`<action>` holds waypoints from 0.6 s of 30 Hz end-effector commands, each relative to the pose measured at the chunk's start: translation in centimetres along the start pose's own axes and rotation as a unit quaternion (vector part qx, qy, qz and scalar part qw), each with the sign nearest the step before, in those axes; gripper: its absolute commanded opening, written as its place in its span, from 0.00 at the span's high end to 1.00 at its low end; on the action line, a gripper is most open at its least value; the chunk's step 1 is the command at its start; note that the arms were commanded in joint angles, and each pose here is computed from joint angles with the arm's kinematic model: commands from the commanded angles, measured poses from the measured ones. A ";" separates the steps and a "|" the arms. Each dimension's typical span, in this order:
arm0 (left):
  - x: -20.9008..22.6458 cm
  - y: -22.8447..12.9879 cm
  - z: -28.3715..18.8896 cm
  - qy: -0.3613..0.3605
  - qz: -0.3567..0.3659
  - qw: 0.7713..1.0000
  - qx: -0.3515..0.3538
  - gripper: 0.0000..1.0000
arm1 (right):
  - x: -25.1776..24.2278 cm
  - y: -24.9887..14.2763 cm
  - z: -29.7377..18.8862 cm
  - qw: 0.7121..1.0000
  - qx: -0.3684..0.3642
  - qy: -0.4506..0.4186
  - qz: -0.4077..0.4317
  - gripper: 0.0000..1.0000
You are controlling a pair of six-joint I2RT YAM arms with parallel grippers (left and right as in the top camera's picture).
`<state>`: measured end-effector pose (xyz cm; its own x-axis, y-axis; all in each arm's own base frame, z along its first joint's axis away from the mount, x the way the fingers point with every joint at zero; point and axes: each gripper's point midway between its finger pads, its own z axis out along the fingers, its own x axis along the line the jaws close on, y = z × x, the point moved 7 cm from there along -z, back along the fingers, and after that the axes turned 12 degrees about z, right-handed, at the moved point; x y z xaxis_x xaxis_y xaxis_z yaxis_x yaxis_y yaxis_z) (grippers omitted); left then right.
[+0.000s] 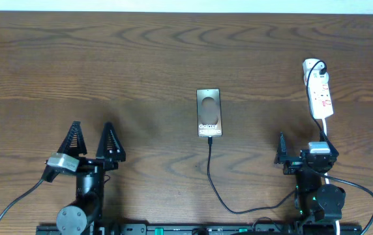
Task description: Plug charger to phone and switch on socket
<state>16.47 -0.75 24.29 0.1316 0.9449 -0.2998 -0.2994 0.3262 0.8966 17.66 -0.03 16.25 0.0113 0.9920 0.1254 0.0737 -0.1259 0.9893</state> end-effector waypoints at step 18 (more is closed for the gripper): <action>3.9 -8.3 -2.1 0.090 0.108 0.965 0.221 0.02 | 0.0 0.0 0.0 1.000 -0.001 -0.001 0.006 0.01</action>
<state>17.61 0.17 16.05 -0.0658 0.9707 -0.2311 0.0752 0.2358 0.9689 17.67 -0.03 16.22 0.0114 0.9920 0.1254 0.0744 -0.1259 0.9893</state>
